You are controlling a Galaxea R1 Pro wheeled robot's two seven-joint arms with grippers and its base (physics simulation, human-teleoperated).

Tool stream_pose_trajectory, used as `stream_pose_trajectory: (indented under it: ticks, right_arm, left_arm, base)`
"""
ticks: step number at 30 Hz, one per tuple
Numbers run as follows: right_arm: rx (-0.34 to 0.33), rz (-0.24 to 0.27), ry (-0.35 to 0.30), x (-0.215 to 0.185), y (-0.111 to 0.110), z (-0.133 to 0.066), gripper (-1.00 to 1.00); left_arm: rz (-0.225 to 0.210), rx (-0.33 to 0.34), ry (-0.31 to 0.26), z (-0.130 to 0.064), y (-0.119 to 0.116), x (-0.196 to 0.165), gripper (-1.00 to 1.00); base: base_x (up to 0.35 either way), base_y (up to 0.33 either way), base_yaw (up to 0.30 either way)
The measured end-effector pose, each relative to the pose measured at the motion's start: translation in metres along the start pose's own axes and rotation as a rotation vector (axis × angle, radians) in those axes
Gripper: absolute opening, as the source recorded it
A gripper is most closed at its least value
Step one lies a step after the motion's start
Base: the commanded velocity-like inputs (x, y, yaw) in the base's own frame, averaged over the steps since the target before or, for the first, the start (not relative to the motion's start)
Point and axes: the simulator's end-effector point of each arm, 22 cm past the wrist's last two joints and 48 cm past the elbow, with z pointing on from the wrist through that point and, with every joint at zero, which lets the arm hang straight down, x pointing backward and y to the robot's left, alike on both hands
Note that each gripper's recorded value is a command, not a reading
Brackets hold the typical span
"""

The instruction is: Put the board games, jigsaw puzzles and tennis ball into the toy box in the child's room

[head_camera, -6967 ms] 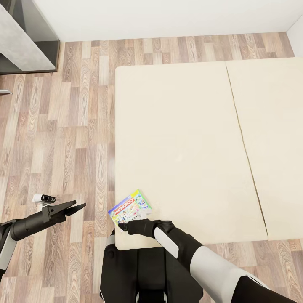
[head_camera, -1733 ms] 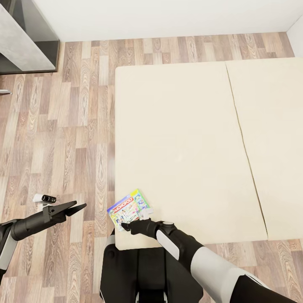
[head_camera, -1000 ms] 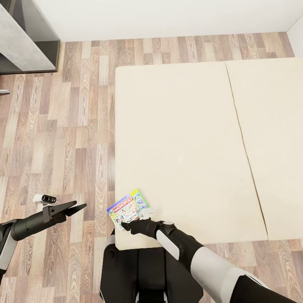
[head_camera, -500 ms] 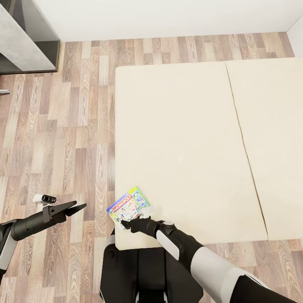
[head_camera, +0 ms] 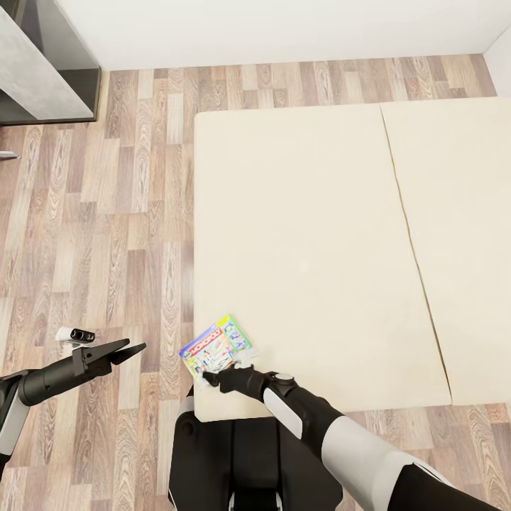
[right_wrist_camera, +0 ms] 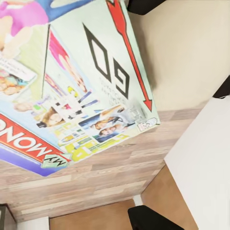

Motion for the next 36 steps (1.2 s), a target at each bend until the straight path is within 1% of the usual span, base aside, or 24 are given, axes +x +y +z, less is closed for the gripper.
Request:
stream_pose_trajectory:
  ticks: [3,7,22,26,28,36]
  right_arm:
    - [-0.017,0.000,0.000,0.000,0.004,0.000,1.00]
    - [-0.024,-0.001,-0.004,-0.001,0.005,0.000,1.00]
    - [-0.026,-0.001,-0.008,-0.002,0.006,0.000,1.00]
    - [-0.029,-0.009,-0.031,-0.007,0.007,0.000,1.00]
    - [-0.041,-0.014,-0.042,-0.009,0.009,0.000,1.00]
    - [-0.063,-0.017,-0.049,-0.011,0.014,-0.001,1.00]
  left_arm:
    - [0.000,0.001,0.000,0.000,0.000,0.000,1.00]
    - [0.000,0.001,0.000,0.000,0.000,0.000,1.00]
    - [0.000,0.001,0.000,0.000,0.000,0.000,1.00]
    - [0.000,0.001,0.000,0.000,0.000,0.000,1.00]
    - [0.000,0.001,0.000,0.000,0.000,0.000,1.00]
    - [0.000,0.001,-0.001,0.000,0.000,0.000,1.00]
  base:
    - [0.000,0.000,0.000]
    - [0.000,0.000,0.000]
    - [0.000,0.000,0.000]
    - [0.000,0.000,0.000]
    - [0.000,0.000,0.000]
    - [0.000,0.000,0.000]
